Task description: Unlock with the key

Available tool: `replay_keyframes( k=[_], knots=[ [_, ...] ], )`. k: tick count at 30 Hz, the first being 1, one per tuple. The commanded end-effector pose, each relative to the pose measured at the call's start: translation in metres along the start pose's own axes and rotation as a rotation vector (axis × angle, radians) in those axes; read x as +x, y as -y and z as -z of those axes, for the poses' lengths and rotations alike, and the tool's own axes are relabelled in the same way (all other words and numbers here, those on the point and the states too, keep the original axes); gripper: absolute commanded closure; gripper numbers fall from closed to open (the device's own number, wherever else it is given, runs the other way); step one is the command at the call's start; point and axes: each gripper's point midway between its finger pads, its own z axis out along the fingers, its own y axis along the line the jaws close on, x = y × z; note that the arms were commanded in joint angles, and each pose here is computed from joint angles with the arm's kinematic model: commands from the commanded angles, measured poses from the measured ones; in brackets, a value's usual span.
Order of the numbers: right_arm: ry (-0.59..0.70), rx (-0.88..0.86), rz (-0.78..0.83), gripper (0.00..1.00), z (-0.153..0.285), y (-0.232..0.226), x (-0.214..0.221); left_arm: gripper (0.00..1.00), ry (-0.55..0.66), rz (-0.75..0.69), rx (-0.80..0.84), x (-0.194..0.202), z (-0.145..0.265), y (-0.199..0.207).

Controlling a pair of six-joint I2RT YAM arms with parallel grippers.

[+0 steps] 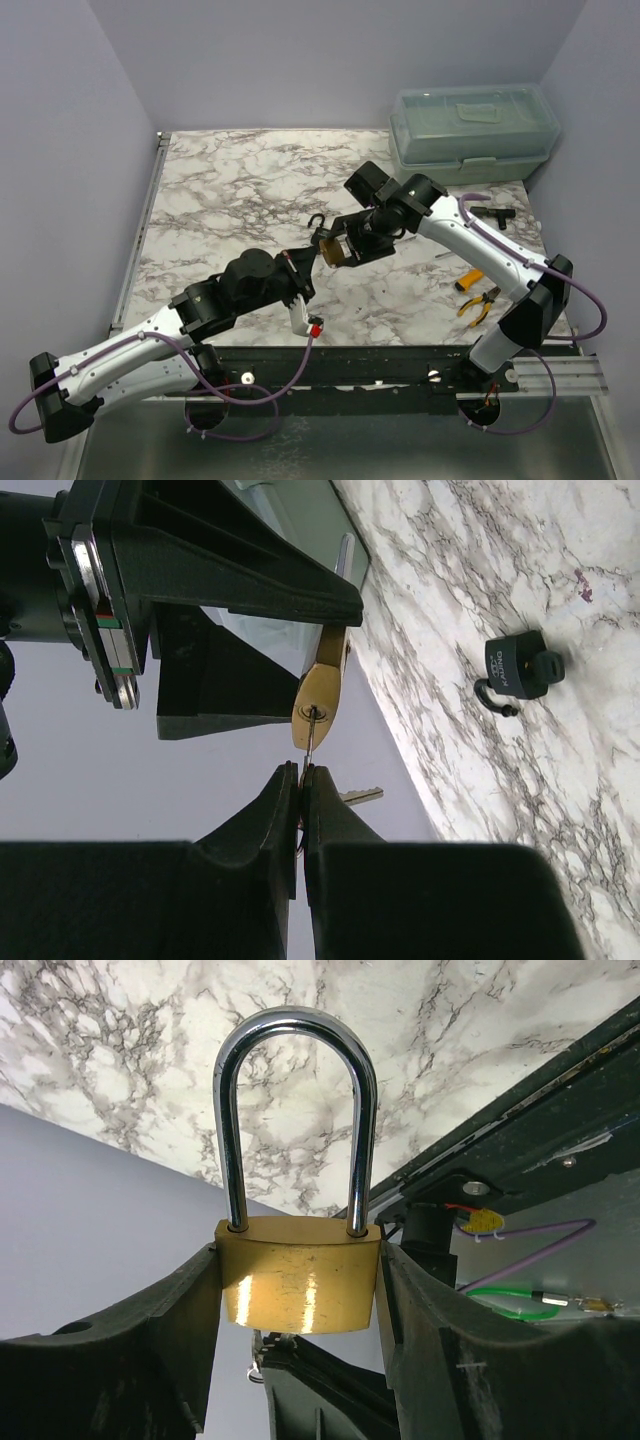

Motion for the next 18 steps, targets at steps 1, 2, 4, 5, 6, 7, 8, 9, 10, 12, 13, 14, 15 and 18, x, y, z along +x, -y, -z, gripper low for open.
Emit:
replay_keyframes(
  k=[1, 2, 4, 5, 6, 7, 8, 9, 10, 12, 13, 14, 15, 18],
  knots=[
    [-0.122, -0.067, -0.011, 1.00, 0.019, -0.023, 0.026, 1.00, 0.036, -0.001, 0.032, -0.010, -0.007, 0.010],
    [-0.123, -0.067, -0.015, 1.00, 0.019, -0.025, 0.026, 1.00, 0.036, -0.001, 0.033, -0.010, -0.008, 0.011],
    [-0.122, -0.067, -0.024, 1.00, 0.020, -0.028, 0.024, 1.00, 0.035, -0.003, 0.035, -0.011, -0.008, 0.011],
    [-0.121, -0.067, -0.028, 1.00, 0.020, -0.030, 0.024, 1.00, 0.033, -0.004, 0.037, -0.011, -0.008, 0.012],
    [-0.124, -0.063, -0.033, 1.00, 0.019, -0.031, 0.024, 1.00, 0.036, -0.006, 0.039, -0.011, -0.009, 0.012],
    [-0.131, -0.062, -0.036, 1.00, 0.018, -0.032, 0.025, 1.00, 0.033, -0.007, 0.039, -0.011, -0.008, 0.012],
    [-0.140, -0.062, -0.038, 1.00, 0.018, -0.035, 0.026, 1.00, 0.032, -0.010, 0.041, -0.011, -0.009, 0.013],
    [-0.145, -0.059, -0.040, 1.00, 0.017, -0.036, 0.027, 1.00, 0.032, -0.010, 0.043, -0.011, -0.009, 0.013],
    [-0.150, -0.058, -0.037, 1.00, 0.016, -0.038, 0.028, 1.00, 0.030, -0.010, 0.045, -0.011, -0.009, 0.014],
    [-0.157, -0.057, -0.023, 1.00, 0.017, -0.042, 0.031, 1.00, 0.028, -0.012, 0.046, -0.011, -0.010, 0.014],
    [-0.156, -0.056, -0.015, 1.00, 0.017, -0.043, 0.031, 1.00, 0.028, -0.012, 0.047, -0.011, -0.009, 0.014],
    [-0.154, -0.052, -0.010, 1.00, 0.017, -0.043, 0.032, 1.00, 0.028, -0.013, 0.046, -0.011, -0.009, 0.014],
    [-0.154, -0.050, -0.007, 1.00, 0.017, -0.043, 0.032, 1.00, 0.028, -0.012, 0.046, -0.011, -0.009, 0.015],
    [-0.147, -0.051, -0.006, 1.00, 0.017, -0.041, 0.030, 1.00, 0.028, -0.010, 0.042, -0.011, -0.007, 0.016]
  ],
)
